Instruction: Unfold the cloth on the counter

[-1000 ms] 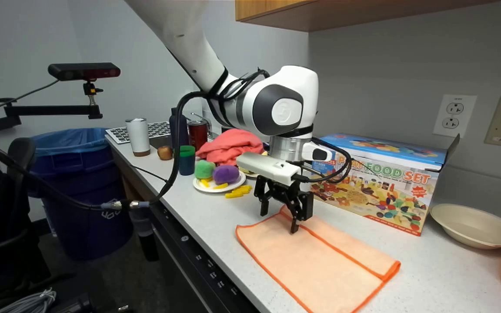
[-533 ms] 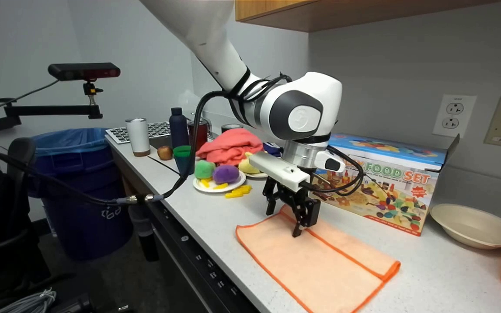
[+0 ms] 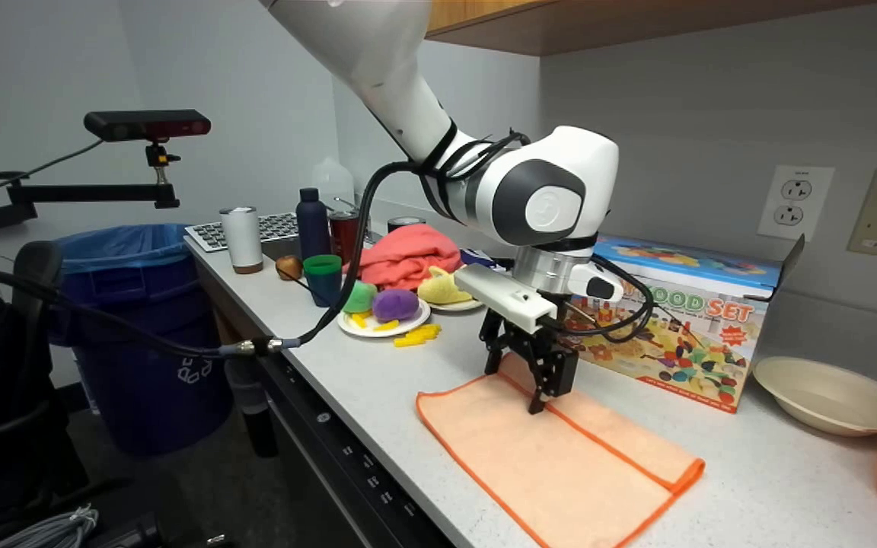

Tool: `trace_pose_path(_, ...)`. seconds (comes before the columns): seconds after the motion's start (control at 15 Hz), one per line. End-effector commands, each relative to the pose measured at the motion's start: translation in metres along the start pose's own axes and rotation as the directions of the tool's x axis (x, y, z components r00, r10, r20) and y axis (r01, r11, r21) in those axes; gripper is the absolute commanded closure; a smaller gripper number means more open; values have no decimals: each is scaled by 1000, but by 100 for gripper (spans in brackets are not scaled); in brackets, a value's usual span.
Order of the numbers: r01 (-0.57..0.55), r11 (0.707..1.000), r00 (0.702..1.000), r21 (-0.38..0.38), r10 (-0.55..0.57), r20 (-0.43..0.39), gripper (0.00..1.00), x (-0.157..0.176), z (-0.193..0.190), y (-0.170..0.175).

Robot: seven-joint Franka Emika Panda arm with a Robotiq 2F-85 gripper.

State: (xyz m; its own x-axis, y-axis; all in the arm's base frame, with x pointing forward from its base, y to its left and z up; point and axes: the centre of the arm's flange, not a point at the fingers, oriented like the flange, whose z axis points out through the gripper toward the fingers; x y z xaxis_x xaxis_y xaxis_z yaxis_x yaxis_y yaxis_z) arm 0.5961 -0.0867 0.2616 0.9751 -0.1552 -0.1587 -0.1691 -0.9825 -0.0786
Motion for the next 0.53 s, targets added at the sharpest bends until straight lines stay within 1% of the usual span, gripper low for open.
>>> trace_pose_path(0.0, -52, 999, 999, -15, 51, -9, 0, 18, -5, 6)
trace_pose_path(0.2, -88, 995, 996, -41, 87, -29, 0, 24, -7, 11)
trace_pose_path(0.47, -178, 981, 981, -75, 171, -89, 0, 35, -11, 16)
